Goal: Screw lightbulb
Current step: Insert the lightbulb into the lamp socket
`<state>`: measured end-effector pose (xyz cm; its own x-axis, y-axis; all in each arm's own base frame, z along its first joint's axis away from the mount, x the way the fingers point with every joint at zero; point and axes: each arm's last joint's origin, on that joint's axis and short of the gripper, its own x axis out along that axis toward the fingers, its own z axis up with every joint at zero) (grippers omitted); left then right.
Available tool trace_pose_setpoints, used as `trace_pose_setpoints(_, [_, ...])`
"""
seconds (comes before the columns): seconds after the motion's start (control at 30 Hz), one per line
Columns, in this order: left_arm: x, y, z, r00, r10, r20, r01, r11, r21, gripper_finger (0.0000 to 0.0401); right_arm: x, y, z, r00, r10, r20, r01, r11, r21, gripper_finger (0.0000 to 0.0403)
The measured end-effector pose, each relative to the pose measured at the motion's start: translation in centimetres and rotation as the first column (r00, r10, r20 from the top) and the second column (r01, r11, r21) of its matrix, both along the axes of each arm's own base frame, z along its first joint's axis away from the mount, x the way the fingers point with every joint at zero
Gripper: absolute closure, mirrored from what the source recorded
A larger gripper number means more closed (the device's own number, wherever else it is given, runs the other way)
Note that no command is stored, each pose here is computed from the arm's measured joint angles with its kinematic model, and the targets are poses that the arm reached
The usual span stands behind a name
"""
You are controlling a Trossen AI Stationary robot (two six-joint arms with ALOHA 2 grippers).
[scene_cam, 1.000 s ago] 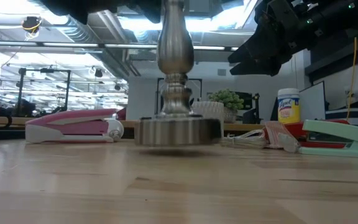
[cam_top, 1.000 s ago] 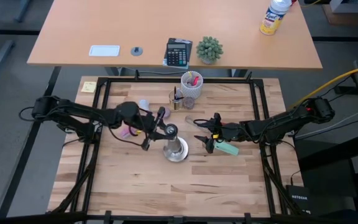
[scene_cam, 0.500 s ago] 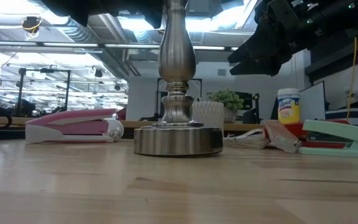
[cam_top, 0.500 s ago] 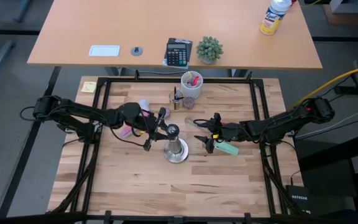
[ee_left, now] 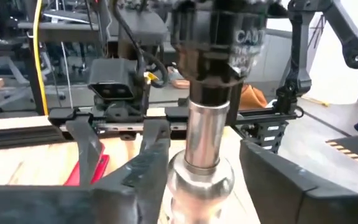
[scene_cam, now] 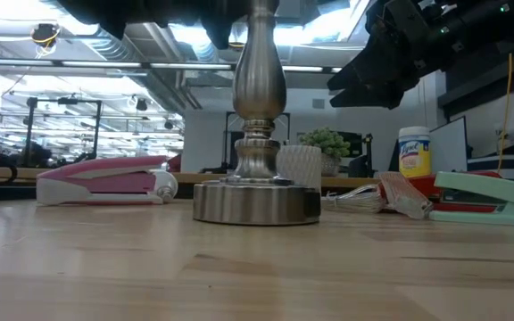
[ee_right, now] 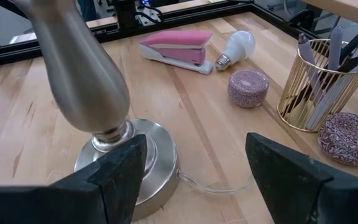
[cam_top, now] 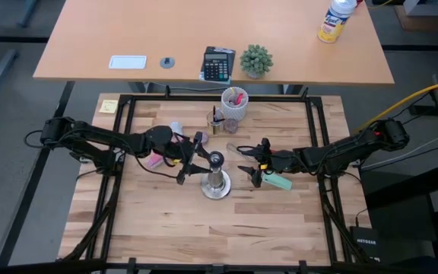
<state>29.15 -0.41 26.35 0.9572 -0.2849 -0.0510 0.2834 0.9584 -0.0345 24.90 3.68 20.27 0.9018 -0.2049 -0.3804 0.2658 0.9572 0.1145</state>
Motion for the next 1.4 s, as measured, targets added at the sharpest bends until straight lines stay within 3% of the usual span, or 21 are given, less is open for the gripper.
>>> trace_pose_setpoints(0.17, [-1.0, 0.0, 1.5, 0.998, 0.001, 0.06, -0.002, 1.0, 0.026, 0.0186, 0.0, 0.0, 0.0, 1.0, 0.0, 0.0, 0.0, 1.0, 0.0, 0.0123])
trace_pose_setpoints(0.33, [-3.5, 0.1, 3.9, 0.993, 0.007, 0.116, -0.016, 0.997, 0.08, 0.0182, 0.0, 0.0, 0.0, 1.0, 0.0, 0.0, 0.0, 1.0, 0.0, 0.0123])
trace_pose_setpoints(0.57, [-8.2, 1.0, 6.9, 0.972, 0.143, 0.184, -0.179, 0.964, 0.197, 0.0182, 0.0, 0.0, 0.0, 1.0, 0.0, 0.0, 0.0, 1.0, 0.0, 0.0123])
trace_pose_setpoints(0.73, [-11.1, 1.9, 8.7, 0.907, 0.312, 0.285, -0.382, 0.892, 0.24, 0.0182, 0.0, 0.0, 0.0, 1.0, 0.0, 0.0, 0.0, 1.0, 0.0, 0.0123])
trace_pose_setpoints(0.9, [-12.8, 2.6, 9.6, 0.835, 0.42, 0.355, -0.527, 0.794, 0.302, 0.0182, 0.0, 0.0, 0.0, 1.0, 0.001, 0.0, -0.001, 1.0, 0.0, 0.0123])
trace_pose_setpoints(1.17, [-13.1, 4.4, 9.8, 0.722, 0.577, 0.381, -0.69, 0.636, 0.345, 0.0182, 0.0, 0.0, 0.0, 1.0, 0.0, 0.0, 0.0, 1.0, 0.0, 0.0123])
trace_pose_setpoints(1.4, [-13.5, 5.9, 9.6, 0.571, 0.745, 0.345, -0.82, 0.497, 0.284, 0.0182, 0.0, 0.0, 0.1, 1.0, 0.01, 0.008, -0.01, 1.0, 0.006, 0.0123])
